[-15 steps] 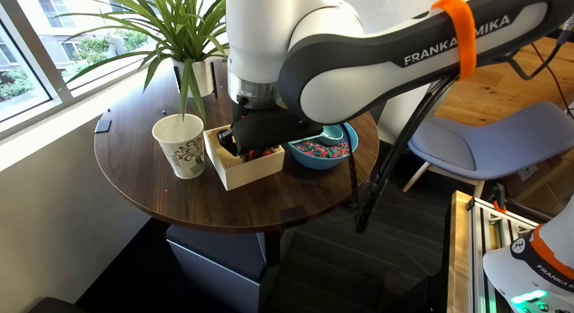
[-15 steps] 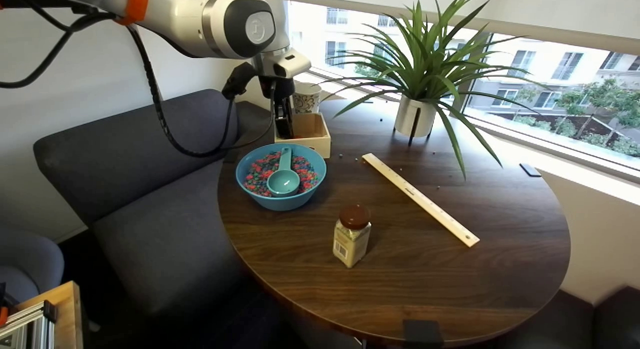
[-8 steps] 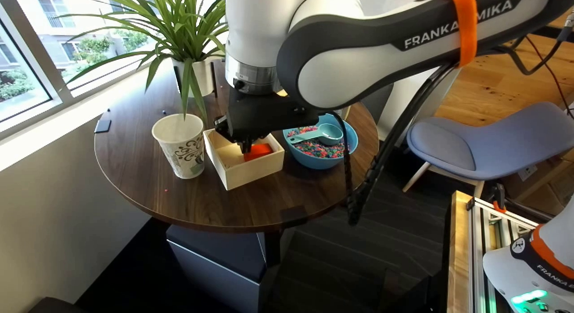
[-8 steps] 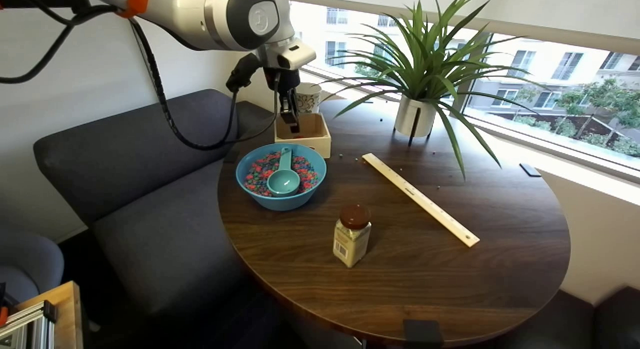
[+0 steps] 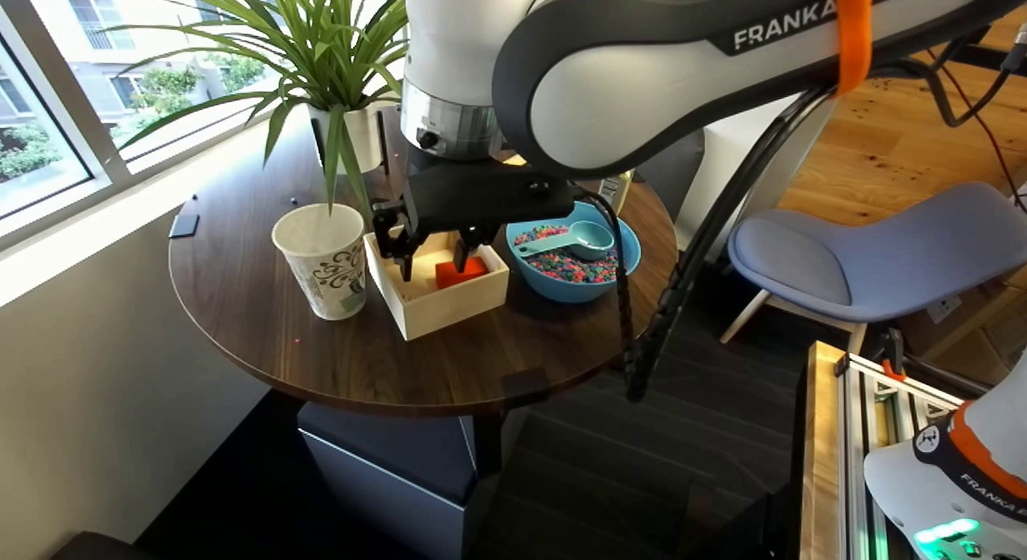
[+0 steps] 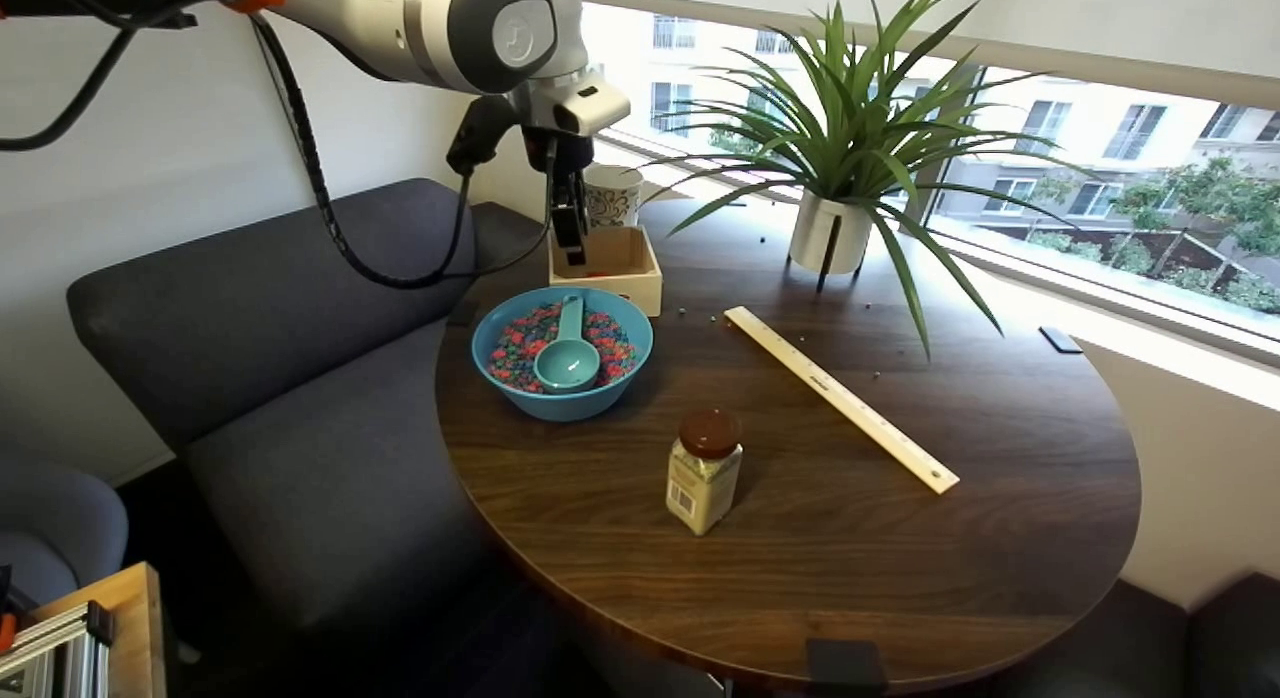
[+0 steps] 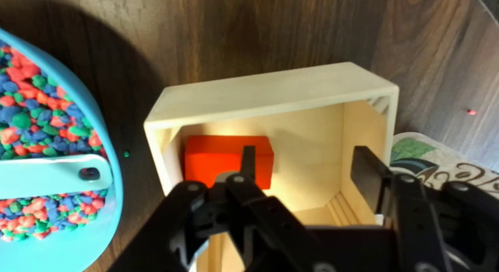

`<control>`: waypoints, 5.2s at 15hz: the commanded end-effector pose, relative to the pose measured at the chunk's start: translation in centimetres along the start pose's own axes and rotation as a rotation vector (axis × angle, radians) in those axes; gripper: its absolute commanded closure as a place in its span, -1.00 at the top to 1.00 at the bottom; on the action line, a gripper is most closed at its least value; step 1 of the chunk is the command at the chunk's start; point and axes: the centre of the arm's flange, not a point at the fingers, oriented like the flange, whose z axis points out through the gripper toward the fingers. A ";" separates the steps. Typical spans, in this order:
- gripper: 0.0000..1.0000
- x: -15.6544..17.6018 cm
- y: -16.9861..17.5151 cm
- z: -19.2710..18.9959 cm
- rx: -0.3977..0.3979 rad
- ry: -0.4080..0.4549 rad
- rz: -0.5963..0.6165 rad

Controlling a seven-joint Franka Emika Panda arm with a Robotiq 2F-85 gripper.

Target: Put the orange block on the table

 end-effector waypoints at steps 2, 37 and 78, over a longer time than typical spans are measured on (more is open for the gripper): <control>1.00 -0.7 0.7 0.7 0.019 -0.088 -0.004; 1.00 0.7 4.2 -3.0 0.012 -0.160 -1.034; 1.00 2.9 3.1 2.2 0.066 -0.202 -1.484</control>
